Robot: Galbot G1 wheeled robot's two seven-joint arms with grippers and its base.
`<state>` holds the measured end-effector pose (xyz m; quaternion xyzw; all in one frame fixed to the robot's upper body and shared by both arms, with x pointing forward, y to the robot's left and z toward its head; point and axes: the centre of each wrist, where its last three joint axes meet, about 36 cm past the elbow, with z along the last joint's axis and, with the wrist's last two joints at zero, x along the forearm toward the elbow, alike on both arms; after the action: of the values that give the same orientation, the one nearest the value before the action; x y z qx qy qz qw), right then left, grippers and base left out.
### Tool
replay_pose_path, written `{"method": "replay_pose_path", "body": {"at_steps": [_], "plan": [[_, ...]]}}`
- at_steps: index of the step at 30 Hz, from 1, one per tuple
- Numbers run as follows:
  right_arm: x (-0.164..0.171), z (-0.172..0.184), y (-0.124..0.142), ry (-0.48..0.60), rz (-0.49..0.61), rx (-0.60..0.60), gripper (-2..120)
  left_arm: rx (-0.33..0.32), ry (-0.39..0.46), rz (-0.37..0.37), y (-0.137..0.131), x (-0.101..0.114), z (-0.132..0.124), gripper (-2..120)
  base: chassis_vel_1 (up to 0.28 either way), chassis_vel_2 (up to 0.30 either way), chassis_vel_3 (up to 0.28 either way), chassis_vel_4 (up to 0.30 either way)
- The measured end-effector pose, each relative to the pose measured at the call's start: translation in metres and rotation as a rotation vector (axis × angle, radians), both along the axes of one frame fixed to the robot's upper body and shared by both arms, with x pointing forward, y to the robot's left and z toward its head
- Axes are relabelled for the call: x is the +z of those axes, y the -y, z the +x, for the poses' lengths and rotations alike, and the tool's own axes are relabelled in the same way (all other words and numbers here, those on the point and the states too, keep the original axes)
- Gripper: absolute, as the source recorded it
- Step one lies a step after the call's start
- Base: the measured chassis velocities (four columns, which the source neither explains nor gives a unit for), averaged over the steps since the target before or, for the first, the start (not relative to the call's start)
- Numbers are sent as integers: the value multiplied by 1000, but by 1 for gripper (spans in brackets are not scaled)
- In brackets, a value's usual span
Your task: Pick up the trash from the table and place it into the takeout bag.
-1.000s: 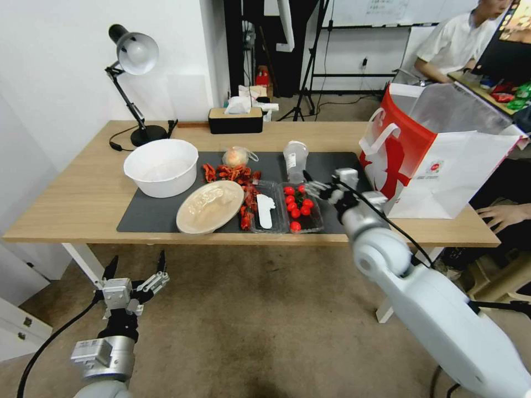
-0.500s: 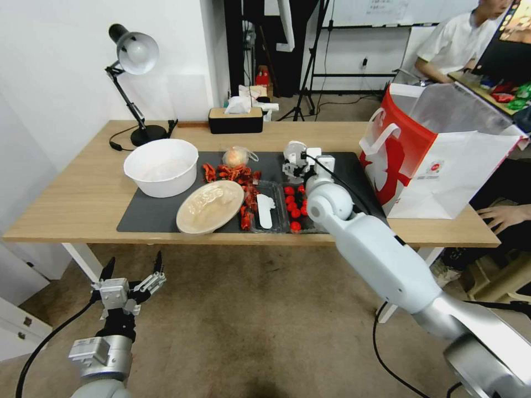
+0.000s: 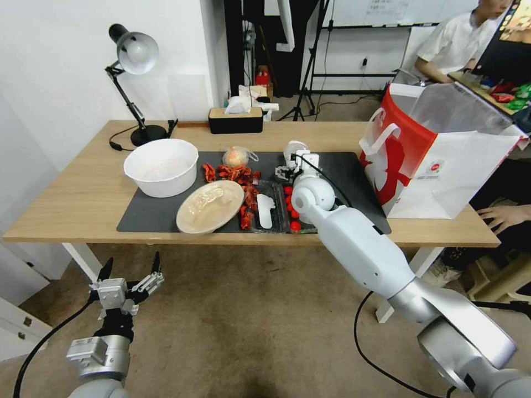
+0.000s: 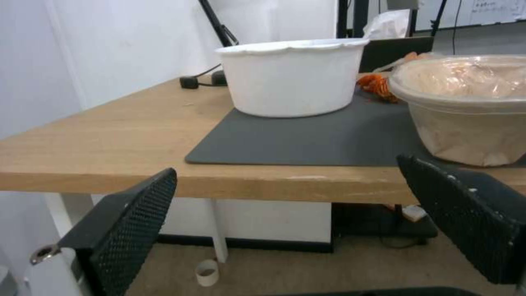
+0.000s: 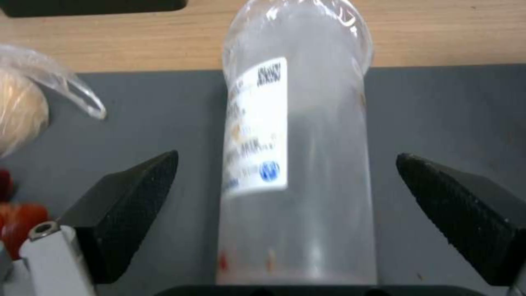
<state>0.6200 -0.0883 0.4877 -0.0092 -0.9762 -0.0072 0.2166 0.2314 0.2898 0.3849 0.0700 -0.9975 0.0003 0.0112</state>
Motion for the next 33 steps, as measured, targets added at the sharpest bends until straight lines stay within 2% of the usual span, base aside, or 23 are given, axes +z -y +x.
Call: {"method": "replay_pose_path", "body": {"at_steps": [14, 19, 20, 22, 23, 24, 26, 28, 33], "plan": [[18, 29, -8, -80, -15, -31, 100, -1, 1, -1, -2, 0, -1, 100, 0, 0, 0, 0], [23, 35, -11, -154, -26, -42, 84, -7, 4, 5, -4, 2, -1, 100, 0, 0, 0, 0], [23, 35, -11, -154, -26, -42, 84, -7, 4, 5, -4, 2, -1, 100, 0, 0, 0, 0], [22, 37, -12, -167, -26, -53, 72, -8, 7, 4, -4, 3, -1, 100, 0, 0, 0, 0], [22, 37, -13, -170, -25, -56, 67, -7, 6, 4, -4, 3, -1, 100, 0, 0, 0, 0], [22, 37, -13, -170, -25, -56, 67, -7, 6, 4, -4, 3, -1, 100, 0, 0, 0, 0], [22, 37, -13, -173, -21, -61, 55, -6, 7, 3, -4, 2, -2, 100, 0, 0, 0, 0], [22, 37, -14, -174, -20, -62, 54, -6, 7, 4, -4, 3, -2, 100, 0, 0, 0, 0], [29, 32, -13, -148, -4, -59, 39, -6, 12, 5, -4, 4, -2, 100, 0, 0, 0, 0]]}}
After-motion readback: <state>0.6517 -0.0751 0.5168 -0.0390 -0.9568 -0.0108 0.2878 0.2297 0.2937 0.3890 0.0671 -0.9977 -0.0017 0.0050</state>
